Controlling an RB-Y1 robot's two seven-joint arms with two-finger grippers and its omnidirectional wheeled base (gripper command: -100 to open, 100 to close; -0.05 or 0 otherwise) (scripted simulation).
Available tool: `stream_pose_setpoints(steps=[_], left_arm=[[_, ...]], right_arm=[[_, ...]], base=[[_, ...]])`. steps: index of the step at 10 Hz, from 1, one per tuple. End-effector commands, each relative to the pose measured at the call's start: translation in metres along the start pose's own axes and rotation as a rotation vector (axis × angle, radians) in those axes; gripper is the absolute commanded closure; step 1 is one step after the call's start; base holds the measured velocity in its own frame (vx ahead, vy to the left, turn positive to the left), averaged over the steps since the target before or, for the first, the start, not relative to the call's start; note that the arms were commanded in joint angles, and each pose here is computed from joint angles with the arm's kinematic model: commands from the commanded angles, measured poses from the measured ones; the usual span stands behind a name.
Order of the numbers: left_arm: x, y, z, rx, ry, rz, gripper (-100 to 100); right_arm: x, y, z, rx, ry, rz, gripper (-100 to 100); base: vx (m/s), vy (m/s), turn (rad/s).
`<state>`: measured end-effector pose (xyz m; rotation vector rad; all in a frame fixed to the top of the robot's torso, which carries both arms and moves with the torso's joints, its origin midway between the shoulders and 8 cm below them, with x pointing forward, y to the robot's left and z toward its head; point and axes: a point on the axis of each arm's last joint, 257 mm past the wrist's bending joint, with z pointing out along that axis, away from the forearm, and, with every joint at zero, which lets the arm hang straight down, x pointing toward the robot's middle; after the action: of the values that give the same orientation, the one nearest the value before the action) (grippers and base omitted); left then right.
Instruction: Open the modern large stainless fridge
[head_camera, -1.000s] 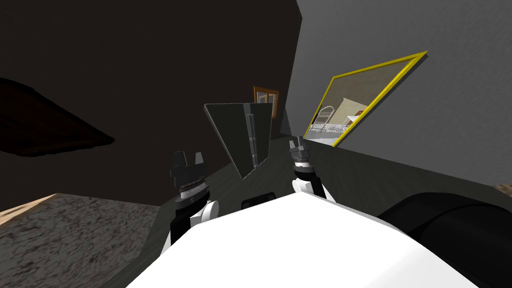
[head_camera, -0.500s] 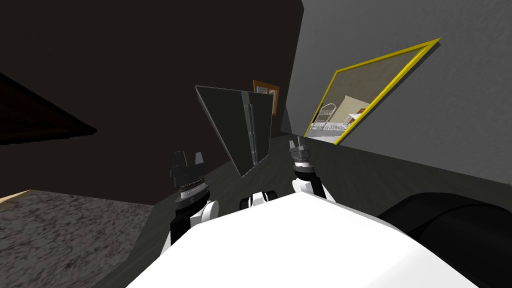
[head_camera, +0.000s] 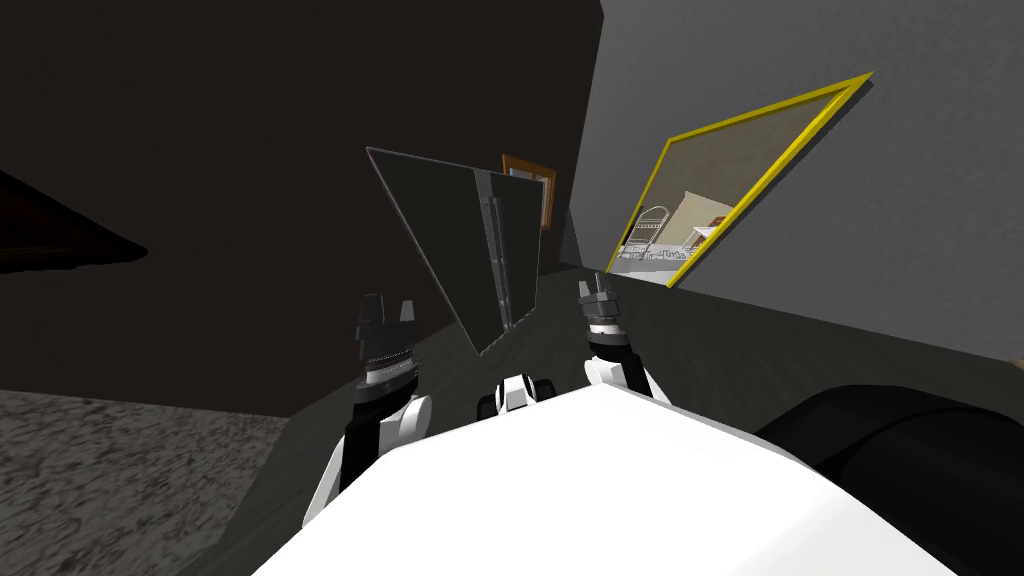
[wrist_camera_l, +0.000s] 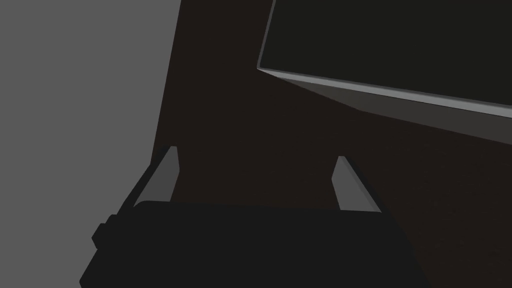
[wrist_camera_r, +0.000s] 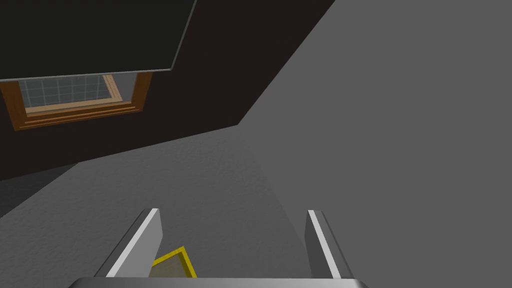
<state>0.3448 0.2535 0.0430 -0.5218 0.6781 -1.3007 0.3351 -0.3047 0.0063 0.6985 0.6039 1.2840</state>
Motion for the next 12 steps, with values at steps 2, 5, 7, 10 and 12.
stream_pose_setpoints(steps=[2, 5, 7, 10, 12], left_arm=[[-0.004, 0.035, 0.022, -0.066, 0.058, 0.063, -100], [-0.009, 0.046, 0.033, -0.090, 0.062, 0.083, -100], [-0.015, 0.056, 0.043, -0.112, 0.061, 0.105, -100], [-0.033, 0.074, 0.065, -0.151, 0.045, 0.148, -100], [-0.045, 0.083, 0.079, -0.177, 0.026, 0.166, -100]], right_arm=[[0.000, 0.000, 0.000, 0.000, 0.000, 0.000, 0], [0.000, 0.000, 0.000, 0.000, 0.000, 0.000, 0], [0.000, 0.000, 0.000, 0.000, 0.000, 0.000, 0], [0.000, 0.000, 0.000, 0.000, 0.000, 0.000, 0], [0.000, 0.000, 0.000, 0.000, 0.000, 0.000, 0]], base=[[0.073, -0.132, -0.069], [0.049, -0.088, -0.033], [0.045, -0.073, -0.044], [0.061, -0.103, -0.051], [0.054, -0.097, -0.043]])
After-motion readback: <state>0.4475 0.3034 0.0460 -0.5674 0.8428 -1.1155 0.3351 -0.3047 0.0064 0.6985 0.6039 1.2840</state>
